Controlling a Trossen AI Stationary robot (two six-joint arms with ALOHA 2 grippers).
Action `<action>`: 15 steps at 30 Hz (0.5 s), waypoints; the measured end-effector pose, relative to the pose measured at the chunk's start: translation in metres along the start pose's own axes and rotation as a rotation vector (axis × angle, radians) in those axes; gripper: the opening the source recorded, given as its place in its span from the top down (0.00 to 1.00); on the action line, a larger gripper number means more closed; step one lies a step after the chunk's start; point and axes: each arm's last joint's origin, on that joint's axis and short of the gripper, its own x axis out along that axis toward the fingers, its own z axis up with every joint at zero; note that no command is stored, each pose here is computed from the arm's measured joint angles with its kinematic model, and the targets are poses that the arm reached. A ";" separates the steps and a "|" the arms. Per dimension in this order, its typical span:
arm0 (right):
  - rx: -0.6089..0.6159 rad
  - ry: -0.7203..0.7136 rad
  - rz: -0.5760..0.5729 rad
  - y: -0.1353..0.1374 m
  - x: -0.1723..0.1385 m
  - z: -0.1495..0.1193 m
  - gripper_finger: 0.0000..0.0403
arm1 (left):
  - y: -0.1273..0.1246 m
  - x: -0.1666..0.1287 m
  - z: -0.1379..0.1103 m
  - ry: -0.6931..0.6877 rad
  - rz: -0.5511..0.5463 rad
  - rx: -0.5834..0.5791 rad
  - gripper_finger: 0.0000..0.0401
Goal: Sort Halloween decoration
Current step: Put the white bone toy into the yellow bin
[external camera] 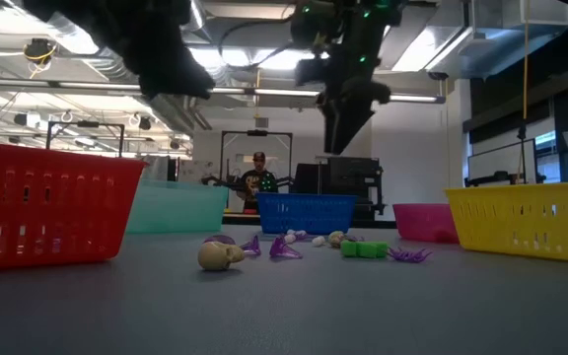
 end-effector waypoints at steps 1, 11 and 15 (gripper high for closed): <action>0.001 0.000 0.008 0.001 -0.005 -0.002 0.52 | 0.000 0.000 0.001 -0.014 -0.005 -0.005 0.64; 0.080 -0.062 0.045 0.004 -0.056 -0.021 0.52 | -0.017 0.003 0.013 -0.168 -0.093 0.007 0.64; 0.108 -0.071 0.063 0.007 -0.070 -0.029 0.52 | -0.028 0.011 0.012 -0.206 -0.128 0.021 0.64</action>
